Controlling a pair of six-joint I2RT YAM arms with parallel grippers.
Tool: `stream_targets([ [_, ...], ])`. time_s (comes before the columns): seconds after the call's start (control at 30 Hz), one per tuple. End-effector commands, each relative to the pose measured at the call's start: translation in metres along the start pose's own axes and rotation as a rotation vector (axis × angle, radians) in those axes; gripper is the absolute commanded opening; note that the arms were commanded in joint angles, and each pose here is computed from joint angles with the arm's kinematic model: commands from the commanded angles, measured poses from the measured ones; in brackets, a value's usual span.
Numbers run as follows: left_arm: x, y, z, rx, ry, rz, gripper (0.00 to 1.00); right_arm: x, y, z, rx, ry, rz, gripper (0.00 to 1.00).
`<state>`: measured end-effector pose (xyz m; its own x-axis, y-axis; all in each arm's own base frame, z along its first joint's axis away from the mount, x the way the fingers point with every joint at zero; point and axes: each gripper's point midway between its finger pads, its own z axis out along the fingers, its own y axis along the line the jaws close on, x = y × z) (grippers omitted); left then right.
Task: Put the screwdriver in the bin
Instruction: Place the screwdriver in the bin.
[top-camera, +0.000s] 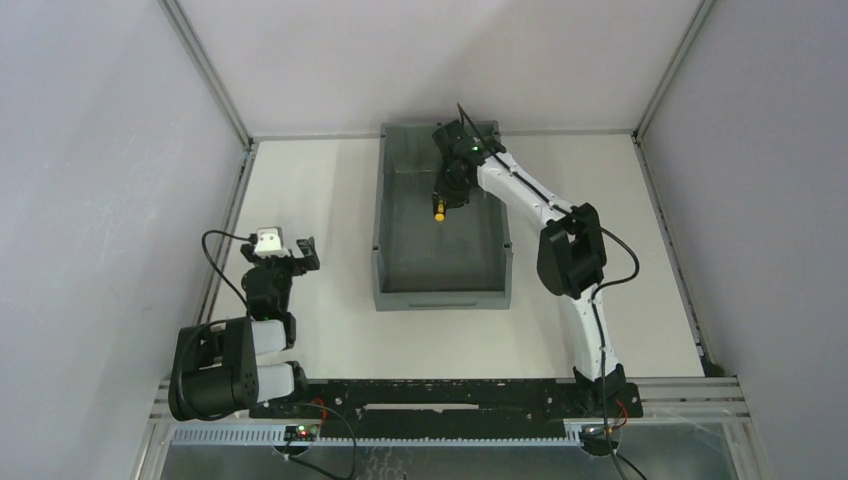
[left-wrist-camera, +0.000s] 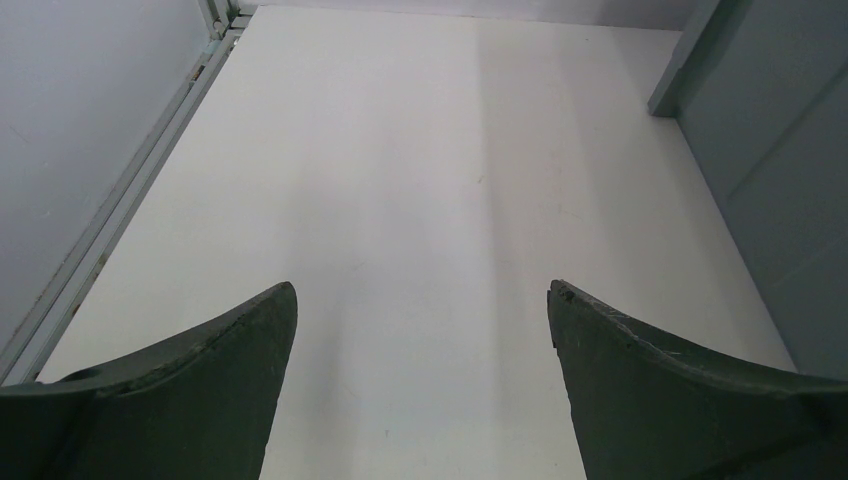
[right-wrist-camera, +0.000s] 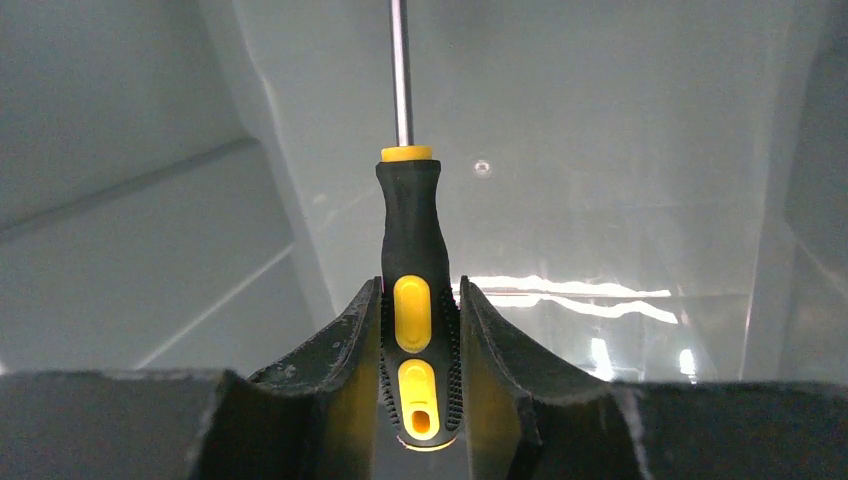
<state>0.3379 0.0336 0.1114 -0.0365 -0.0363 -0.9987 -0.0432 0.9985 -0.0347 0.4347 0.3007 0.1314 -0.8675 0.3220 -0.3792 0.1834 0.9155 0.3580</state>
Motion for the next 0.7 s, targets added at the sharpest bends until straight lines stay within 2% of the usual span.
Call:
stream_targets([
  [0.0,-0.03,0.0,0.01,0.001,-0.091,0.0,1.0,0.002,0.006,0.017,0.011,-0.046,-0.056,0.0],
  [0.67,-0.03,0.0,0.01,0.001,-0.092,0.0,1.0,0.044,-0.033,0.078,0.174,0.047,-0.095,0.0],
])
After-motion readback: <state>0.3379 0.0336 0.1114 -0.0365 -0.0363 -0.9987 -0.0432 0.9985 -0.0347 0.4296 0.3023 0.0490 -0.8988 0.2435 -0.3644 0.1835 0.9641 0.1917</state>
